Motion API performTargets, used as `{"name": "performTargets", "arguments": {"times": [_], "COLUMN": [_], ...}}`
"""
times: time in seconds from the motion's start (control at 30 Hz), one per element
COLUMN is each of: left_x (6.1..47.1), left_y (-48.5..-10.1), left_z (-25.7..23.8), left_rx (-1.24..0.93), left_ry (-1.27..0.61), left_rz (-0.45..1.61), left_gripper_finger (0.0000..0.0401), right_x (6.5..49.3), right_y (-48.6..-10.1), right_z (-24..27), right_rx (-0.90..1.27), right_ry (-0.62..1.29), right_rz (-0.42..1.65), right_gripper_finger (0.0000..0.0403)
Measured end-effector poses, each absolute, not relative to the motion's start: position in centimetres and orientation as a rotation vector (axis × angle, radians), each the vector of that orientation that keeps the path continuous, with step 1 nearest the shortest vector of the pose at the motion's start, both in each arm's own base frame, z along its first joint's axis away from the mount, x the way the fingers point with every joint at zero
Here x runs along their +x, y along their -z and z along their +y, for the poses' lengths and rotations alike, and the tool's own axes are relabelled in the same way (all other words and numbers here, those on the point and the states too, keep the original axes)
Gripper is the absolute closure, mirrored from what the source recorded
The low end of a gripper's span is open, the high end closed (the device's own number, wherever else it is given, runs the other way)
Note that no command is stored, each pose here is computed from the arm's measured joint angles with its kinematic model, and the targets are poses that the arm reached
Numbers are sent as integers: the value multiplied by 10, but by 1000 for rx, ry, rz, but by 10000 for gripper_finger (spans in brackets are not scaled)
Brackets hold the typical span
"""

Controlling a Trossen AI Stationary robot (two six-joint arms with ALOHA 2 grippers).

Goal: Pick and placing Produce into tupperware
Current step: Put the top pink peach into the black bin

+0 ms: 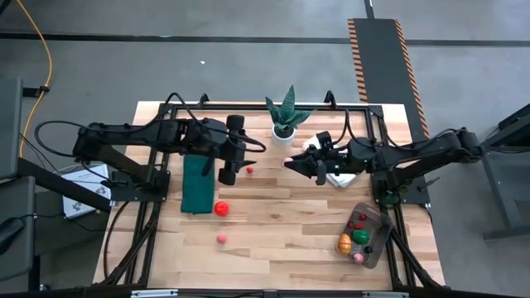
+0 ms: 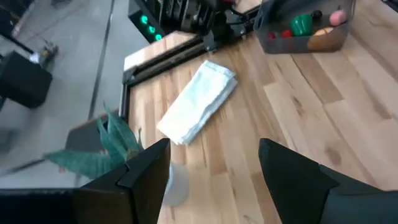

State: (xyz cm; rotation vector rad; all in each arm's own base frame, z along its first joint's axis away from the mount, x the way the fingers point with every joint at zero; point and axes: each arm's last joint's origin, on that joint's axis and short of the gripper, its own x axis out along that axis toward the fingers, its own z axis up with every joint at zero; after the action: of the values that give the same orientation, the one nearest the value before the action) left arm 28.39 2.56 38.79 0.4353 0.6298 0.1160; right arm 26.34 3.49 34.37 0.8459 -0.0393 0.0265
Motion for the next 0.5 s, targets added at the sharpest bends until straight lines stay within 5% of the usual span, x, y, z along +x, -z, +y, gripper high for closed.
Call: {"name": "performTargets", "arguments": {"times": [0.5], "left_x": [267], "left_y": [-378], "left_z": [24], "left_rx": [304], "left_ry": [-129], "left_rz": [794], "left_gripper_finger": [167], "right_x": [227], "right_y": [-349], "right_z": [32], "right_rx": [938], "right_ry": [12], "right_rz": [111], "right_gripper_finger": [284]}}
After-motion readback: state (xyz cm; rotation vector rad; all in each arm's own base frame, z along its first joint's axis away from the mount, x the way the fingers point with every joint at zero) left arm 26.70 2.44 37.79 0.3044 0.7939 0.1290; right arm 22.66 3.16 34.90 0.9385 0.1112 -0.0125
